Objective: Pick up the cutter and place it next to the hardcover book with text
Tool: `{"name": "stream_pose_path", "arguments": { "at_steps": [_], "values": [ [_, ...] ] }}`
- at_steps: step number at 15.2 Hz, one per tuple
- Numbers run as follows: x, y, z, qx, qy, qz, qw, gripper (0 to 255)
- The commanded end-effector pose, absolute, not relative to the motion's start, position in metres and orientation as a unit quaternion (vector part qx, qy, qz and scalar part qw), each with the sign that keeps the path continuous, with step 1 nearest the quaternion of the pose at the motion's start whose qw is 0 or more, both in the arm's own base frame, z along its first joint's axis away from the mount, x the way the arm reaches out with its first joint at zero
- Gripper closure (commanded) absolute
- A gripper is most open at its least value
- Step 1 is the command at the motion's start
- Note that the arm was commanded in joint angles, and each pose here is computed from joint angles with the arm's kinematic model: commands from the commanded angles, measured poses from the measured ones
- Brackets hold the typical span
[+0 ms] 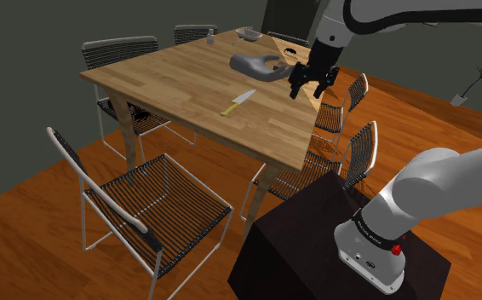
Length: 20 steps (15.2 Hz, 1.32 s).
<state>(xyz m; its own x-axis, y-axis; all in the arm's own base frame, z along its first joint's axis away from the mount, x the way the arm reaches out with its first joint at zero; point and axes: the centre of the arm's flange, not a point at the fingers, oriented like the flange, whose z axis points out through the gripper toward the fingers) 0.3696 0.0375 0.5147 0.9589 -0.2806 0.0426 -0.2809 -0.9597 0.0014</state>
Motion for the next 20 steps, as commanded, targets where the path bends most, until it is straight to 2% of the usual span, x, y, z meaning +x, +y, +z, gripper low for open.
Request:
{"name": "stream_pose_path", "arguments": {
  "at_steps": [1,20],
  "values": [
    [0.393,0.047,0.503,0.985,-0.172,0.028,0.003,0],
    [0.6,0.073,0.39,0.898,-0.432,0.085,0.009,0]
  ]
}}
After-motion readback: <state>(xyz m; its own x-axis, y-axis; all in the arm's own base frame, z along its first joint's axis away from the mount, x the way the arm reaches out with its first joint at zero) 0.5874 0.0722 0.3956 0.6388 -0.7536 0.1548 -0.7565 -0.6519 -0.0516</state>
